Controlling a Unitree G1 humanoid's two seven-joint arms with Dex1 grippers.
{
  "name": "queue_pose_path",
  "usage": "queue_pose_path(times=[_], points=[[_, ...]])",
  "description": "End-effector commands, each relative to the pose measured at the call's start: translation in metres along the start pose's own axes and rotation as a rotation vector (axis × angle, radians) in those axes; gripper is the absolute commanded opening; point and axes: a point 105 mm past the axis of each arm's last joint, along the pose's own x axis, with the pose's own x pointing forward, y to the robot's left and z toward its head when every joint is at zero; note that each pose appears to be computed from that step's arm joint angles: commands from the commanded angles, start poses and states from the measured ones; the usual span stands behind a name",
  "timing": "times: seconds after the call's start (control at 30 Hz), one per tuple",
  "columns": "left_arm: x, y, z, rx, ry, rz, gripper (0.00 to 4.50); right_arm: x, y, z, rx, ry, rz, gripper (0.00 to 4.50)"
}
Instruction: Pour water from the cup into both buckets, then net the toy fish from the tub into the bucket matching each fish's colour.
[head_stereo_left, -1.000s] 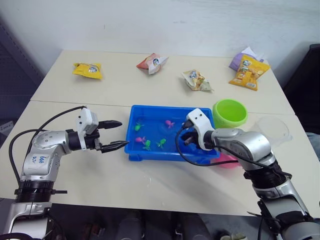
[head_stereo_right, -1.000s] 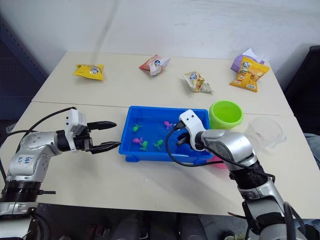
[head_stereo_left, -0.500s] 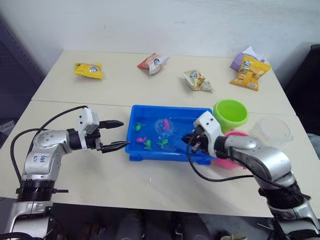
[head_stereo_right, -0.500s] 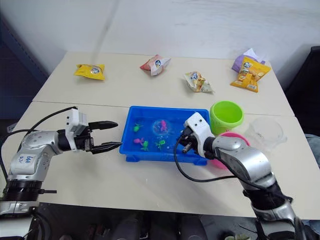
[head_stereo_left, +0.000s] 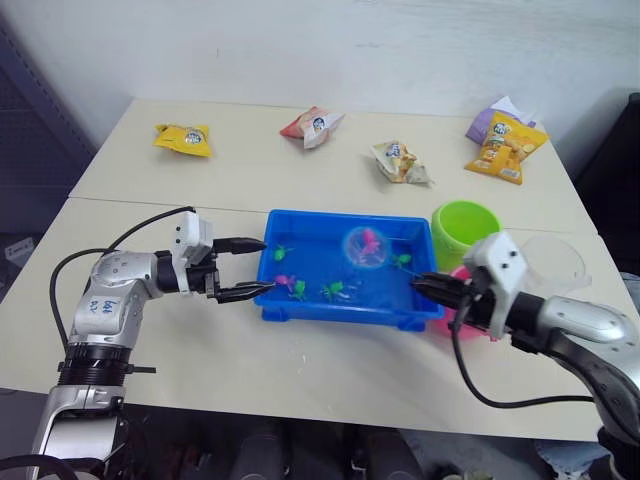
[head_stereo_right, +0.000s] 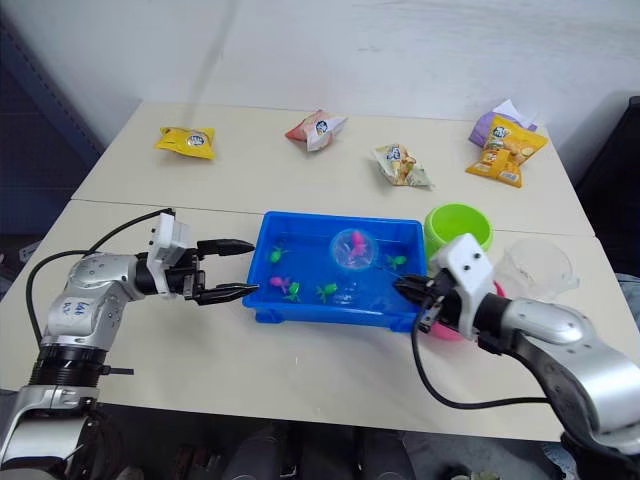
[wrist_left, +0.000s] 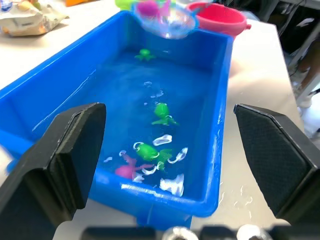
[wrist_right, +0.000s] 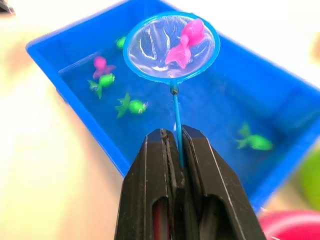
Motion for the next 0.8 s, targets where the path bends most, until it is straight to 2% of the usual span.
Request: queue_pose_path(times=[0.03, 0.17, 0.33, 0.57, 0.73, 0.8], points=[[0.006, -0.001, 0.008, 0.038, -0.020, -0.040, 4.41, -0.020, -0.002, 0.014, -0.038, -0.046, -0.046, 0.00], [0.022, -0.003, 0.009, 0.037, -0.030, -0.100, 4.41, -0.052, -0.011, 0.009, -0.051, -0.022, -0.164, 0.00], [0.038, -0.006, 0.019, 0.042, -0.065, -0.159, 4.41, -0.083, -0.016, -0.013, -0.138, 0.090, -0.257, 0.00], [0.056, -0.015, 0.028, 0.034, -0.089, -0.226, 4.41, -0.117, -0.030, -0.036, -0.245, 0.094, -0.427, 0.00], [0.060, -0.017, 0.030, 0.030, -0.090, -0.231, 4.41, -0.128, -0.033, -0.058, -0.467, 0.145, -0.477, 0.00], [0.060, -0.018, 0.030, 0.026, -0.090, -0.230, 4.41, -0.134, -0.041, -0.065, -0.578, 0.170, -0.546, 0.00]])
